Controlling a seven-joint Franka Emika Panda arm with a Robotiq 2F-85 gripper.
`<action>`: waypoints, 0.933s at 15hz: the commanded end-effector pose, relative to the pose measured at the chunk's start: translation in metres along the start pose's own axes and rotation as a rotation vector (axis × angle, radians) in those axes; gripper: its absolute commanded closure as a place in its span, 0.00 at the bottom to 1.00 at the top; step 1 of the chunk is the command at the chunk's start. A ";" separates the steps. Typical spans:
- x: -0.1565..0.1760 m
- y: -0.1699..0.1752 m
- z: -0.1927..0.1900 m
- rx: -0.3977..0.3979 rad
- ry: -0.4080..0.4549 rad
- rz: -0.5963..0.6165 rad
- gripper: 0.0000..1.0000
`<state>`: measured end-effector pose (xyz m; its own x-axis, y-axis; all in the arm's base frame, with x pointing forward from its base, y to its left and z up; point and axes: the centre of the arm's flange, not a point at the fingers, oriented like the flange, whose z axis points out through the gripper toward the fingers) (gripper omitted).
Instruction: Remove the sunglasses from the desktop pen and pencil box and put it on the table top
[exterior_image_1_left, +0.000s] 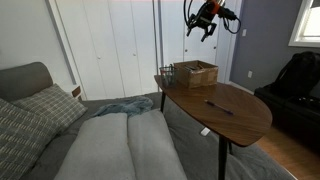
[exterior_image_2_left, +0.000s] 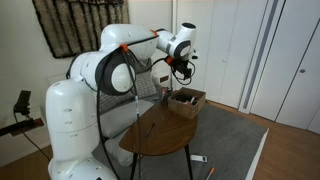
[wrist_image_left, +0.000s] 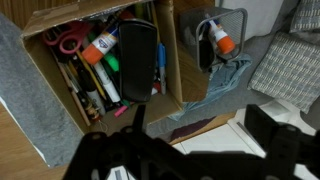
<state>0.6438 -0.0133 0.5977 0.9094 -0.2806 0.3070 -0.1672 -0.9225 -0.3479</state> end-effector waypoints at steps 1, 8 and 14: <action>0.003 -0.010 0.012 0.024 -0.030 -0.024 0.00; 0.037 -0.087 0.081 -0.095 -0.151 0.027 0.00; 0.048 -0.125 0.118 -0.339 -0.222 0.074 0.00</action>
<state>0.7058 0.0939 0.5327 0.9385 -0.3265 0.1128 -0.3182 -0.9442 -0.0851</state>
